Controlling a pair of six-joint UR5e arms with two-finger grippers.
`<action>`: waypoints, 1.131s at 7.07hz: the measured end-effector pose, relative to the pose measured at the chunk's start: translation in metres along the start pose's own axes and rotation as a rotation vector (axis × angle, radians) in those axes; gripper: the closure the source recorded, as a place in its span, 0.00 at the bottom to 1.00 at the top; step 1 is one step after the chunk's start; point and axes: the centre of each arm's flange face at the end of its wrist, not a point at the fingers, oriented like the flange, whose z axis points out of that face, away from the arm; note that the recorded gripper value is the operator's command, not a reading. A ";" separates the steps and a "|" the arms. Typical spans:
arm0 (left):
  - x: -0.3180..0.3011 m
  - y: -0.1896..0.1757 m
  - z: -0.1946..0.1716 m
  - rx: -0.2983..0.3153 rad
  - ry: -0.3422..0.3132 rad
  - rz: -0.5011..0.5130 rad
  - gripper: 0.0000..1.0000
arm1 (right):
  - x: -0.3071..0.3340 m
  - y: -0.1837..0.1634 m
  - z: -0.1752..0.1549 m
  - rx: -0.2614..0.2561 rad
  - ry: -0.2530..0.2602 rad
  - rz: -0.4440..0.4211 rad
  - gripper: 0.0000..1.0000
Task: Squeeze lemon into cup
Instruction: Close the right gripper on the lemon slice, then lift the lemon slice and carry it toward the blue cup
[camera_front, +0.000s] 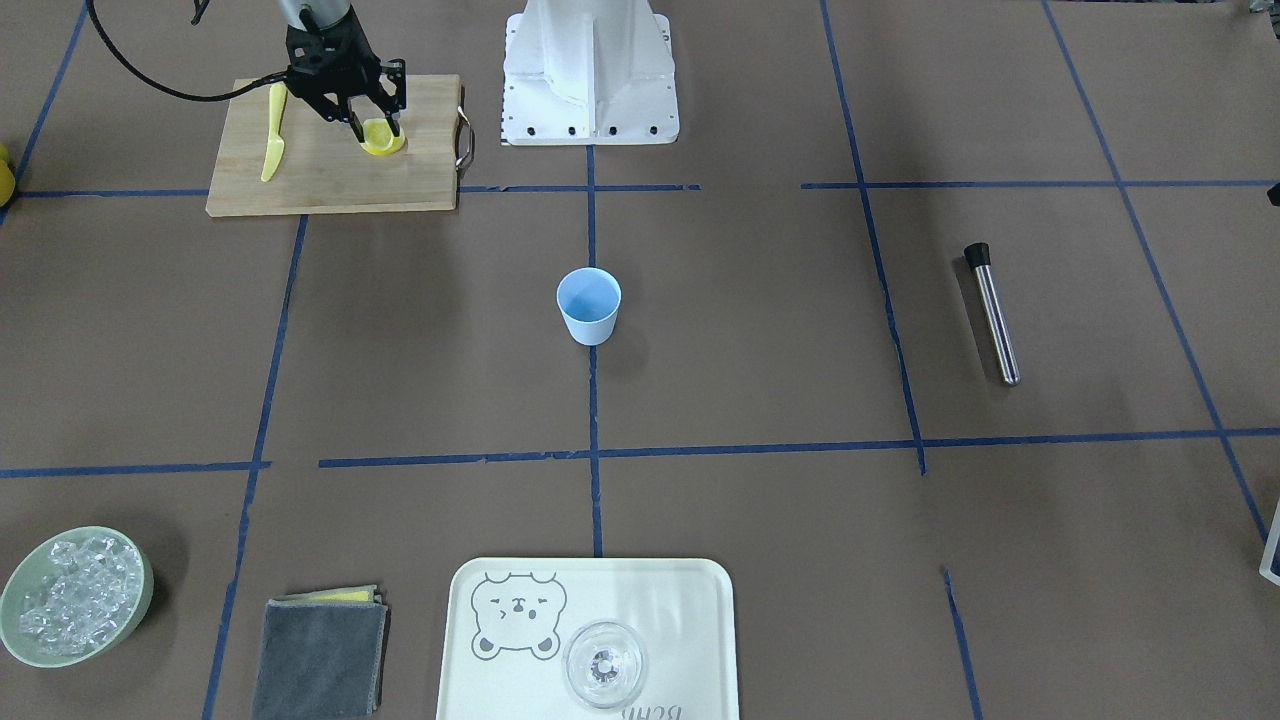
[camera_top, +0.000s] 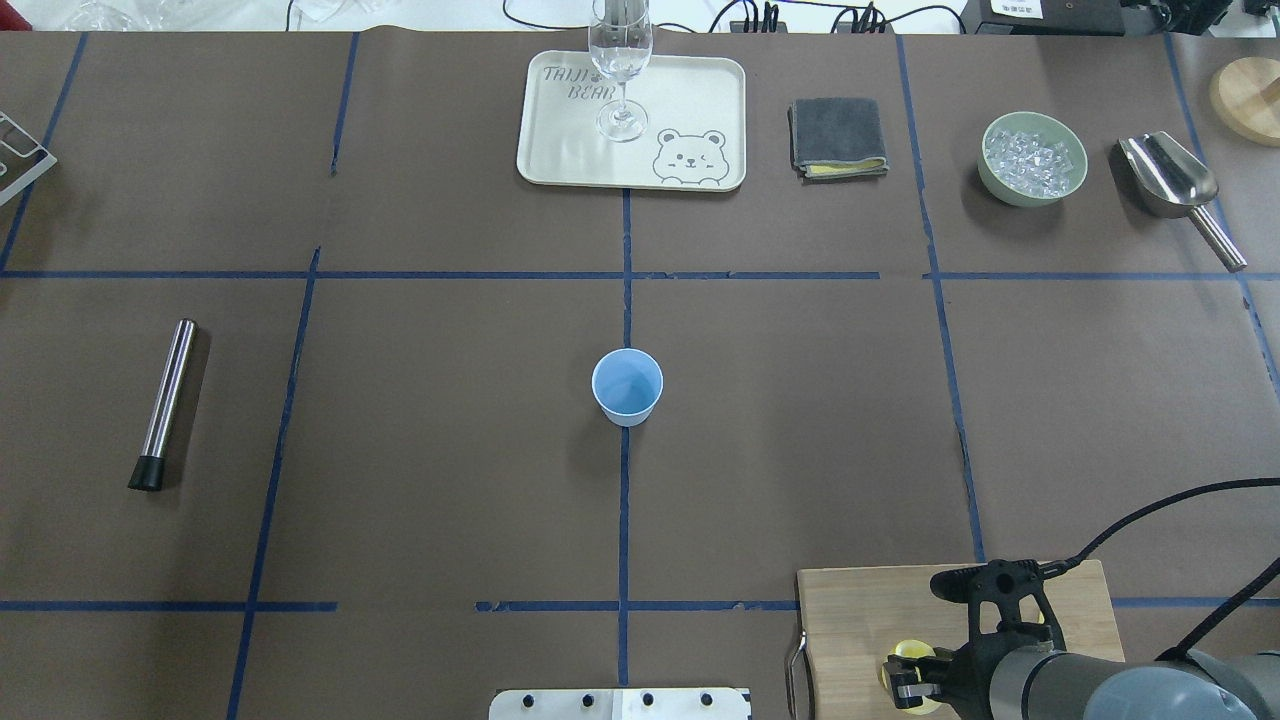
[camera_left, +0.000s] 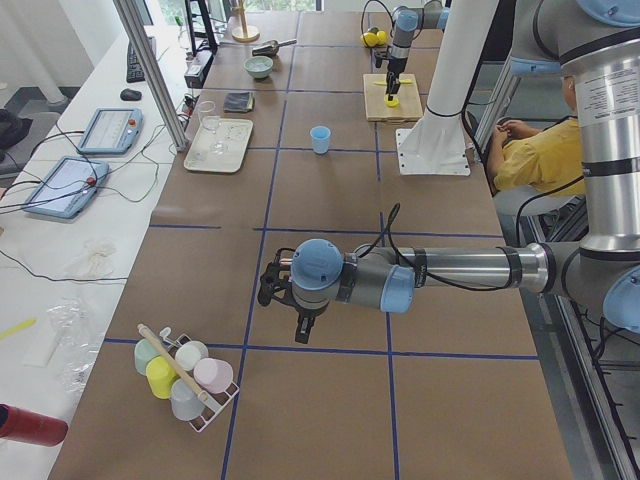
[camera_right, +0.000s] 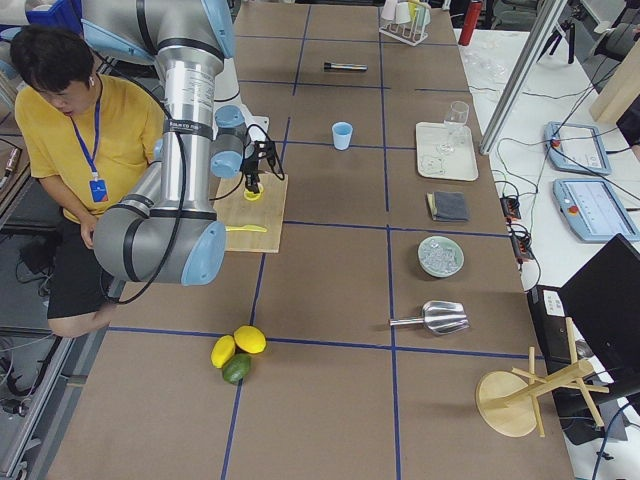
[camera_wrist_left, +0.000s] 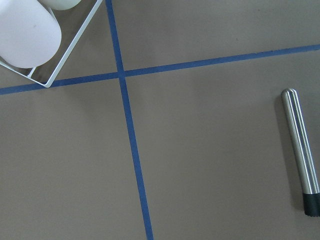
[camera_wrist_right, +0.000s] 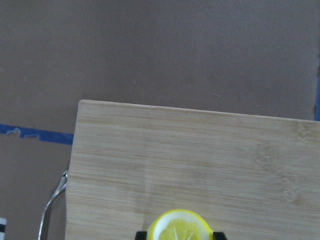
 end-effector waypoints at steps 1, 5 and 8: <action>0.001 0.000 -0.001 0.002 0.000 0.001 0.00 | 0.000 -0.002 -0.005 0.002 -0.006 0.002 0.48; 0.006 0.003 -0.006 0.010 0.000 0.006 0.00 | 0.000 -0.018 -0.036 0.030 -0.042 0.028 0.47; 0.007 0.005 -0.007 0.011 -0.001 0.007 0.00 | 0.006 -0.044 -0.051 0.039 -0.056 0.076 0.47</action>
